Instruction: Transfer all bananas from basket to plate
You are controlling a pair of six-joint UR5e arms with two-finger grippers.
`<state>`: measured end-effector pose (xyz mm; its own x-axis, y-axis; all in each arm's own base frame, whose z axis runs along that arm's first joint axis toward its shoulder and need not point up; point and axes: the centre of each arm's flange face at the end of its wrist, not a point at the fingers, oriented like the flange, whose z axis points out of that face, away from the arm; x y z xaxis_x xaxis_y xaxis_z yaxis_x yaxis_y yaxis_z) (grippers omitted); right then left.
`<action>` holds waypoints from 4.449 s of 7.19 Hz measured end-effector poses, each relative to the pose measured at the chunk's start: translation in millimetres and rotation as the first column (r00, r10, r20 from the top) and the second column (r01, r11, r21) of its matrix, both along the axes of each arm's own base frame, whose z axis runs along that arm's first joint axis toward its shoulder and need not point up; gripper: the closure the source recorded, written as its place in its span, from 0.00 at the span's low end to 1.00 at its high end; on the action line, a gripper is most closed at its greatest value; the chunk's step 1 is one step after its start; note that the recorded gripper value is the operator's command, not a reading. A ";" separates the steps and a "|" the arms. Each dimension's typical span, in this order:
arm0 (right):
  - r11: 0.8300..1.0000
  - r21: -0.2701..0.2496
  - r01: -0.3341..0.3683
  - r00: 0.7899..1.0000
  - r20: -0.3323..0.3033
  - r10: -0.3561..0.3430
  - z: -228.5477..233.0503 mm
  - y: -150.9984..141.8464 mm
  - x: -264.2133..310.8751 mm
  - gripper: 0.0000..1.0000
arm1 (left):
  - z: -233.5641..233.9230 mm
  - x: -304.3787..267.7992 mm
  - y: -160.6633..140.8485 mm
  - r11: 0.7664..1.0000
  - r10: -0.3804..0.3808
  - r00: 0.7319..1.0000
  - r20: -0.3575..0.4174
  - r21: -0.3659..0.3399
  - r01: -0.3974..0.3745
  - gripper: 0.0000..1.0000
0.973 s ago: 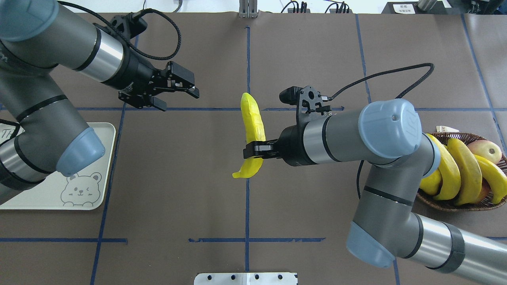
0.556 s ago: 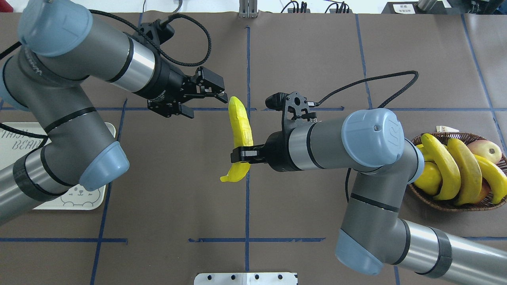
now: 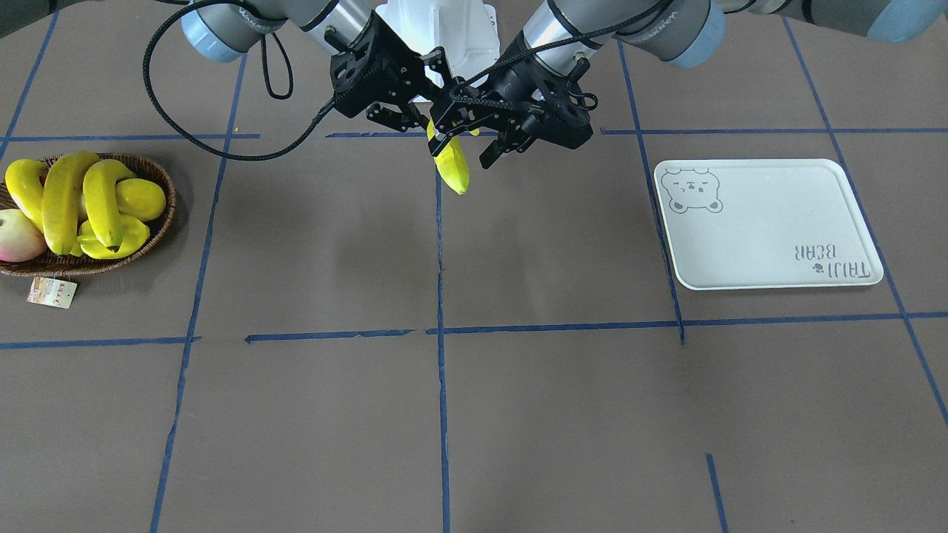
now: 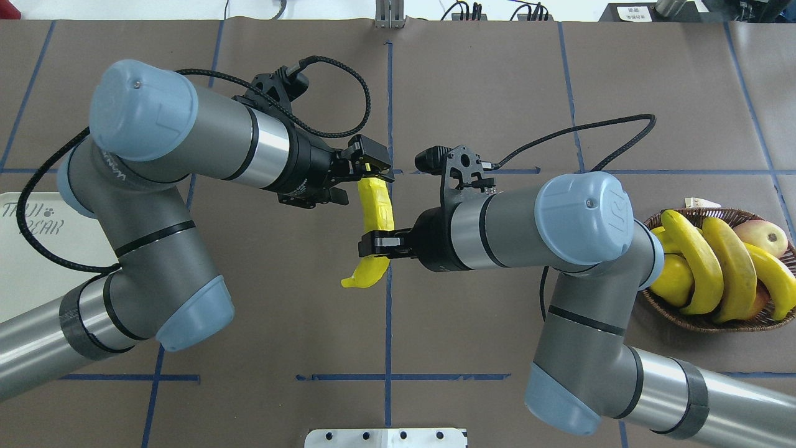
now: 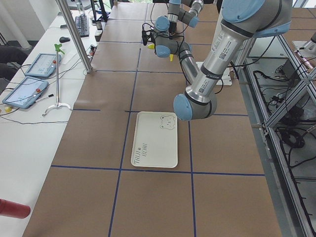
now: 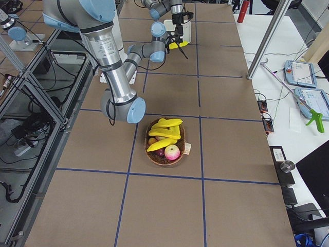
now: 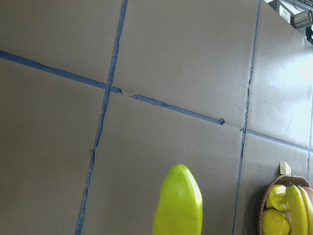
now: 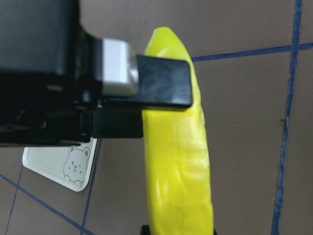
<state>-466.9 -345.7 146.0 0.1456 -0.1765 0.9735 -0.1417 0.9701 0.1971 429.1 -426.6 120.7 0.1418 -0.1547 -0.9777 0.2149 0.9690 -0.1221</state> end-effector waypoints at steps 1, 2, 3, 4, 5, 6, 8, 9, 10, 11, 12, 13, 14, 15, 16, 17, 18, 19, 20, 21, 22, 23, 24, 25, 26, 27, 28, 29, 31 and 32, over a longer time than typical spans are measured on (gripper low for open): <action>1.000 -0.006 -0.001 1.000 0.003 0.001 -0.7 0.2 0.4 0.85 | 0.3 2.5 1.2 1.000 -0.001 1.000 0.000 0.000 0.001 0.28; 1.000 -0.008 -0.001 1.000 0.004 0.001 -1.2 0.3 0.6 0.84 | 0.1 4.5 2.8 1.000 0.001 1.000 0.000 -0.001 -0.001 0.33; 1.000 -0.009 -0.001 1.000 0.005 0.001 -1.7 0.4 0.7 0.84 | 0.1 6.5 4.6 1.000 0.005 1.000 -0.001 -0.001 -0.005 0.36; 1.000 -0.010 -0.001 1.000 0.006 0.001 -1.9 0.4 0.8 0.83 | 0.2 9.1 7.4 1.000 0.011 1.000 -0.002 -0.001 -0.011 0.41; 1.000 -0.011 -0.001 1.000 0.006 0.001 -1.9 0.4 0.8 0.83 | 0.1 10.7 9.3 1.000 0.015 1.000 -0.003 0.000 -0.015 0.45; 1.000 -0.012 -0.001 1.000 0.005 0.001 -1.5 0.4 0.7 0.75 | -0.1 11.2 10.1 1.000 0.016 1.000 -0.005 0.000 -0.016 0.62; 1.000 -0.014 -0.002 1.000 0.006 0.002 -1.5 0.5 0.9 0.30 | -0.6 10.8 11.0 1.000 0.017 1.000 -0.011 0.000 -0.017 1.00; 1.000 -0.018 -0.002 1.000 0.007 0.002 -1.9 0.7 1.0 0.01 | -0.4 10.3 11.4 1.000 0.018 1.000 -0.013 0.004 -0.018 1.00; 1.000 -0.030 -0.004 1.000 0.010 0.004 -2.3 0.6 1.2 0.01 | 0.1 9.8 11.8 1.000 0.019 1.000 -0.014 0.007 -0.019 1.00; 0.999 -0.048 -0.005 1.000 0.013 0.006 -2.4 0.7 1.2 0.01 | 0.7 7.9 12.0 1.000 0.018 1.000 -0.014 0.012 -0.018 1.00; 0.998 -0.056 -0.007 1.000 0.014 0.007 -2.4 0.5 1.3 0.01 | 1.2 5.0 12.4 1.000 0.017 1.000 -0.015 0.017 -0.017 1.00; 0.998 -0.058 -0.008 1.000 0.016 0.009 -3.0 -0.7 3.0 0.01 | 3.7 2.9 12.0 1.000 0.015 1.000 -0.011 0.017 -0.015 1.00; 0.998 -0.059 -0.011 1.000 0.015 0.012 -3.4 -3.3 6.5 0.01 | 11.9 2.0 11.2 1.000 0.013 1.000 0.001 0.009 -0.013 1.00; 0.998 -0.063 -0.008 1.000 0.008 0.009 -1.8 -5.5 10.0 0.01 | 26.8 0.9 9.2 1.000 0.009 1.000 0.023 -0.008 -0.009 1.00; 0.997 -0.071 0.005 1.000 -0.002 -0.005 1.0 -7.9 14.3 0.01 | 46.1 -3.7 4.0 1.000 -0.002 0.999 0.052 -0.029 0.004 1.00; 0.996 -0.088 0.020 0.999 -0.025 -0.022 2.8 -11.9 21.1 0.01 | 74.5 -16.2 -6.2 0.998 -0.025 0.995 0.092 -0.058 0.031 1.00; 0.994 -0.110 0.024 0.998 -0.056 -0.030 4.1 -15.6 27.8 0.01 | 107.2 -35.2 -18.1 0.994 -0.054 0.989 0.136 -0.090 0.067 1.00; 0.990 -0.137 0.014 0.995 -0.101 -0.028 7.9 -21.3 36.4 0.01 | 143.4 -59.9 -28.2 0.986 -0.086 0.979 0.184 -0.126 0.110 1.00; 0.987 -0.163 0.000 0.987 -0.157 -0.026 13.7 -27.4 43.2 0.01 | 180.2 -85.0 -32.0 0.975 -0.109 0.966 0.233 -0.162 0.149 1.00; 0.985 -0.174 -0.009 0.975 -0.220 -0.030 19.6 -31.9 48.4 0.01 | 216.3 -110.6 -32.6 0.962 -0.118 0.952 0.281 -0.206 0.180 1.00; 0.984 -0.178 -0.015 0.956 -0.290 -0.037 26.9 -37.2 53.4 0.01 | 246.7 -137.1 -36.2 0.945 -0.108 0.939 0.328 -0.260 0.199 1.00; 0.985 -0.174 -0.019 0.932 -0.360 -0.045 36.0 -44.6 59.4 0.01 | 276.1 -164.7 -39.8 0.934 -0.076 0.920 0.384 -0.295 0.200 1.00; 0.988 -0.151 -0.012 0.901 -0.431 -0.055 48.7 -53.8 69.6 0.01 | 317.2 -195.5 -36.3 0.941 -0.027 0.889 0.457 -0.288 0.176 1.00; 0.992 -0.125 0.008 0.871 -0.487 -0.068 62.3 -63.4 83.5 0.01 | 357.3 -221.7 -29.7 0.950 0.014 0.858 0.514 -0.275 0.149 1.00; 0.993 -0.113 0.037 0.847 -0.523 -0.092 74.9 -75.4 102.5 0.01 | 395.8 -241.6 -22.4 0.951 0.049 0.830 0.556 -0.281 0.132 1.00; 0.991 -0.116 0.066 0.834 -0.539 -0.119 88.2 -86.1 123.1 0.01 | 425.9 -251.3 -17.1 0.945 0.076 0.810 0.582 -0.302 0.128 1.00; 0.989 -0.115 0.087 0.825 -0.549 -0.137 101.5 -91.8 139.8 0.01 | 447.8 -255.3 -14.8 0.938 0.094 0.797 0.597 -0.322 0.131 1.00; 0.989 -0.109 0.102 0.818 -0.557 -0.146 111.6 -93.6 150.7 0.01 | 465.9 -256.8 -15.9 0.932 0.102 0.789 0.606 -0.336 0.137 0.98; 0.988 -0.106 0.108 0.811 -0.566 -0.150 121.8 -95.3 160.7 0.01 | 500.5 -261.5 -24.6 0.922 0.102 0.780 0.618 -0.354 0.159 0.89; 0.988 -0.108 0.108 0.808 -0.569 -0.151 125.3 -95.5 162.9 0.01 | 520.4 -266.3 -27.7 0.920 0.096 0.779 0.619 -0.354 0.168 0.51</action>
<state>-304.0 -441.1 271.4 0.6621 -0.1716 0.7295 0.1047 0.9851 0.1368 162.8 -454.2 641.1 0.6749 -0.5002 -0.5426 0.4040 0.8657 -0.2956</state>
